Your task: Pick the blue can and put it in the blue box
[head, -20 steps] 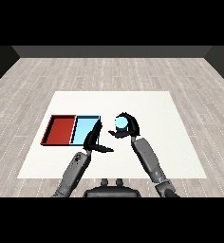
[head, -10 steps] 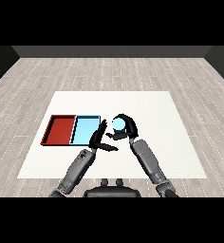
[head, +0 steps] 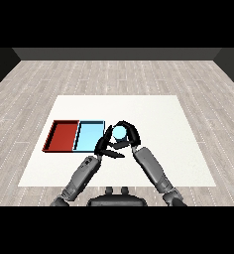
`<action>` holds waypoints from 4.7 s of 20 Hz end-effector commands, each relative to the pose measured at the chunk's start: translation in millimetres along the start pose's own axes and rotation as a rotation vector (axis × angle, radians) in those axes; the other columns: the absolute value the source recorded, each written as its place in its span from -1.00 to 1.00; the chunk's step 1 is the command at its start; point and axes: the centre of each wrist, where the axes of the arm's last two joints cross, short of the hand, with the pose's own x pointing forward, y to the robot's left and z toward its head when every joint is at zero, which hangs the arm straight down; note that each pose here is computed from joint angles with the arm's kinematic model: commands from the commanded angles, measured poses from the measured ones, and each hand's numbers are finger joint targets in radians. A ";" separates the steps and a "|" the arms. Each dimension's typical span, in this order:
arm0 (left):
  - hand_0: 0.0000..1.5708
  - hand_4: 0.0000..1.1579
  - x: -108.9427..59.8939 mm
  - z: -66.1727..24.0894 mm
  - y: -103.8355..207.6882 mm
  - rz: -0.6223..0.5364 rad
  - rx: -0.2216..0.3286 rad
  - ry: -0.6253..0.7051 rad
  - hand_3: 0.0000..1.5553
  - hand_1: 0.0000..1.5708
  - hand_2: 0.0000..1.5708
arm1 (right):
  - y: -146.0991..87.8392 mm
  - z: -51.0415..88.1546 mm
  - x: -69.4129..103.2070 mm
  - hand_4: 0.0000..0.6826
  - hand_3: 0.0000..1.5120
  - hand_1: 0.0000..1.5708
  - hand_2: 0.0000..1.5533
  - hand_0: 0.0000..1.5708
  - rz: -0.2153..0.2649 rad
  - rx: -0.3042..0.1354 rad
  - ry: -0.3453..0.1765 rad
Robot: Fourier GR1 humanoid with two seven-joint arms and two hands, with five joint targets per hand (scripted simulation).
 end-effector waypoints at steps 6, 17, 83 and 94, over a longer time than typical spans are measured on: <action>-1.00 -1.00 -1.5 -4.8 -13.8 -0.014 -0.009 0.001 -1.00 -1.00 -1.00 | 3.2 -12.7 -2.5 0.75 0.87 0.88 0.89 0.88 -0.051 0.027 -0.005; -1.00 -1.00 0.0 -10.1 -15.1 -0.050 -0.028 -0.026 -1.00 -1.00 -1.00 | 19.1 -1.2 4.4 0.59 0.84 0.88 0.88 0.88 -0.029 0.069 -0.010; 0.95 0.95 21.2 -48.5 130.8 -0.432 0.538 -0.040 0.91 0.95 0.96 | -111.8 82.5 53.3 -1.00 -1.00 -1.00 -1.00 -1.00 -0.127 -0.213 -0.157; 1.00 0.81 -0.9 -50.8 182.6 -0.637 0.531 0.272 0.91 1.00 1.00 | -109.4 59.5 24.4 -1.00 -1.00 -1.00 -1.00 -1.00 -0.193 -0.242 -0.146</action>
